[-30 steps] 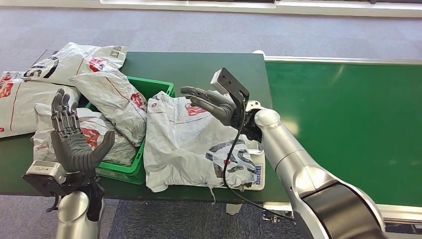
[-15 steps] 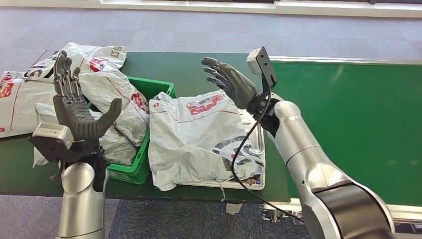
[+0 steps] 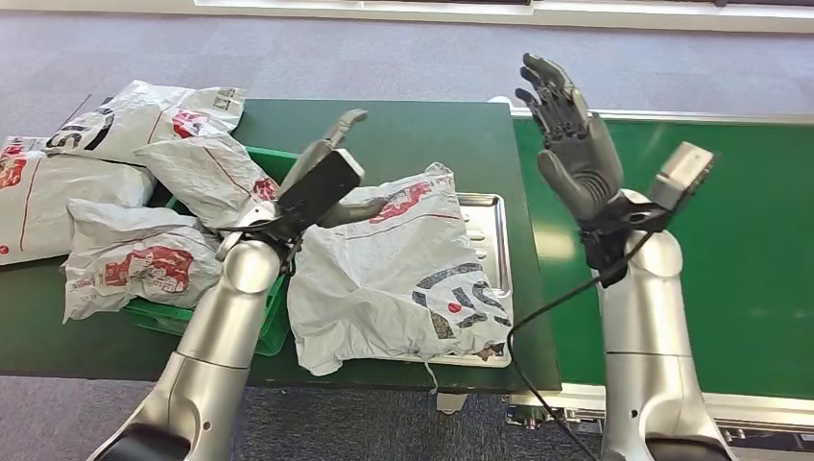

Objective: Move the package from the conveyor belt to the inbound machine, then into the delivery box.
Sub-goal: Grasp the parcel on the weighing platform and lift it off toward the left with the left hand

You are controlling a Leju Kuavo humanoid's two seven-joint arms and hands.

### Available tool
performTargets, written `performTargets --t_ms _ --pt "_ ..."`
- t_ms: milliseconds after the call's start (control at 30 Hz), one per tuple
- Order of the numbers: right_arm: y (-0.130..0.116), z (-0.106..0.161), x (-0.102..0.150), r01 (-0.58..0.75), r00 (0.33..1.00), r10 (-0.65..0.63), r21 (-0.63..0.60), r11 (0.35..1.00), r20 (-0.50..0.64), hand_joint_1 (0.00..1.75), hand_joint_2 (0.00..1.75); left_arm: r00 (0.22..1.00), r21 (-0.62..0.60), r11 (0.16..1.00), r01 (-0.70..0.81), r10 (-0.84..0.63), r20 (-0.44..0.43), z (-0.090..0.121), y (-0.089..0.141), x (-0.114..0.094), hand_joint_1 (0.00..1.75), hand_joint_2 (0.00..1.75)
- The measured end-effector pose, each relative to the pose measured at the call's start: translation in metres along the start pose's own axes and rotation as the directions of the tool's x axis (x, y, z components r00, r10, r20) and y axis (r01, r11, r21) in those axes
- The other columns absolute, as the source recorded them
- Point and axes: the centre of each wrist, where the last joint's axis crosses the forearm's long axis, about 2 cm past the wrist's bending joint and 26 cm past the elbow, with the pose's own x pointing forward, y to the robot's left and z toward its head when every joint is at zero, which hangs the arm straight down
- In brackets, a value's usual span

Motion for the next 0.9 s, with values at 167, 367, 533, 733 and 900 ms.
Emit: performTargets --t_ms 167,367,533,733,900 --pt "-0.002 0.032 0.023 -0.079 0.995 0.082 -0.037 0.996 0.065 0.00 1.75 0.997 -0.165 0.986 0.022 -0.033 -0.063 -0.015 -0.024 -0.005 0.00 1.75" --pt "0.015 0.104 0.030 -0.086 0.996 0.089 -0.118 0.989 0.023 0.00 1.75 0.984 -0.552 0.833 0.040 -0.127 -0.122 -0.007 -0.081 -0.023 0.00 1.75" --pt "0.020 0.129 0.036 -0.092 0.996 0.092 -0.144 0.985 -0.008 0.00 1.75 0.975 -0.637 0.771 0.031 -0.164 -0.151 0.001 -0.099 -0.034 0.00 1.75" --pt "0.021 0.138 0.040 -0.108 0.994 0.104 -0.152 0.982 -0.039 0.00 1.75 0.964 -0.682 0.731 0.041 -0.210 -0.166 0.001 -0.101 -0.037 1.69 1.75" --pt "0.031 0.159 0.046 -0.091 0.996 0.084 -0.215 0.972 -0.042 0.00 1.75 0.933 -0.735 0.669 0.110 -0.324 -0.156 0.004 -0.105 -0.042 1.75 1.75"
